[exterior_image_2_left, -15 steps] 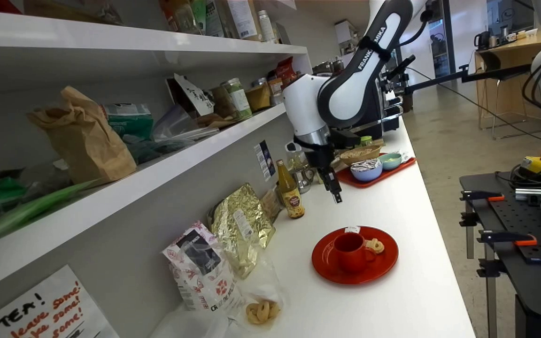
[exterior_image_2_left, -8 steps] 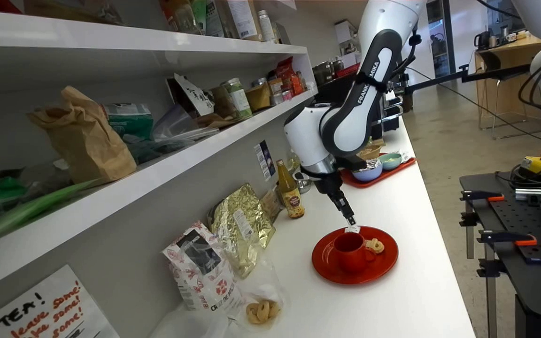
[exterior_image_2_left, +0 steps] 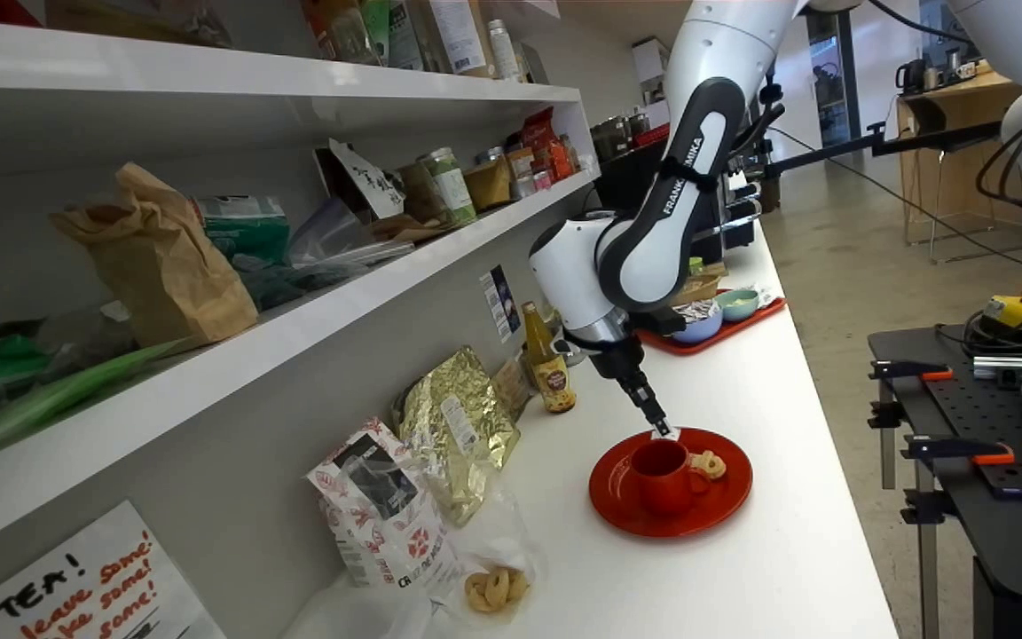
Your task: Put the cup on the counter
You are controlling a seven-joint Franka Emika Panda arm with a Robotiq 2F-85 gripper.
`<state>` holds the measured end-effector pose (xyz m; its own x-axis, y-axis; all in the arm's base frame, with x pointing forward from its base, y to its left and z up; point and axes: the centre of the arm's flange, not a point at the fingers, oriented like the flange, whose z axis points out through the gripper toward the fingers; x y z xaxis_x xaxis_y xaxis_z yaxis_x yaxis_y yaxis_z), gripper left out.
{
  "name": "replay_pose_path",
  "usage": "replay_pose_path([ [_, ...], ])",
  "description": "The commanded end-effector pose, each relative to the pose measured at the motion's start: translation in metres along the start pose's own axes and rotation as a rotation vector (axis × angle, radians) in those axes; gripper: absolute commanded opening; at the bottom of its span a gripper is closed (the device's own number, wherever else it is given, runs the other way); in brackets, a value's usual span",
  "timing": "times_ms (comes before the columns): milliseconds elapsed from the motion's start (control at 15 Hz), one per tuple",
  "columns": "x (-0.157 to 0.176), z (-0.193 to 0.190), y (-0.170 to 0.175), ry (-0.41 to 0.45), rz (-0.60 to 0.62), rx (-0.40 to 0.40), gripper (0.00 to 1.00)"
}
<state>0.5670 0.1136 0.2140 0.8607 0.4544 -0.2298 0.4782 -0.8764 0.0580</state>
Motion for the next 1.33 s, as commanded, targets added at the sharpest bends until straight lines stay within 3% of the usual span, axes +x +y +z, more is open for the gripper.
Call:
replay_pose_path([
  [0, 0.019, 0.004, 0.008, -0.022, 0.028, 0.000, 1.00],
  [800, 0.043, 0.051, -0.002, -0.101, 0.057, 0.032, 1.00],
  [867, 0.043, 0.053, 0.000, -0.106, 0.059, 0.031, 0.77],
  [933, 0.044, 0.056, 0.000, -0.117, 0.061, 0.029, 0.74],
  [1267, 0.044, 0.060, 0.007, -0.133, 0.073, 0.037, 0.38],
])
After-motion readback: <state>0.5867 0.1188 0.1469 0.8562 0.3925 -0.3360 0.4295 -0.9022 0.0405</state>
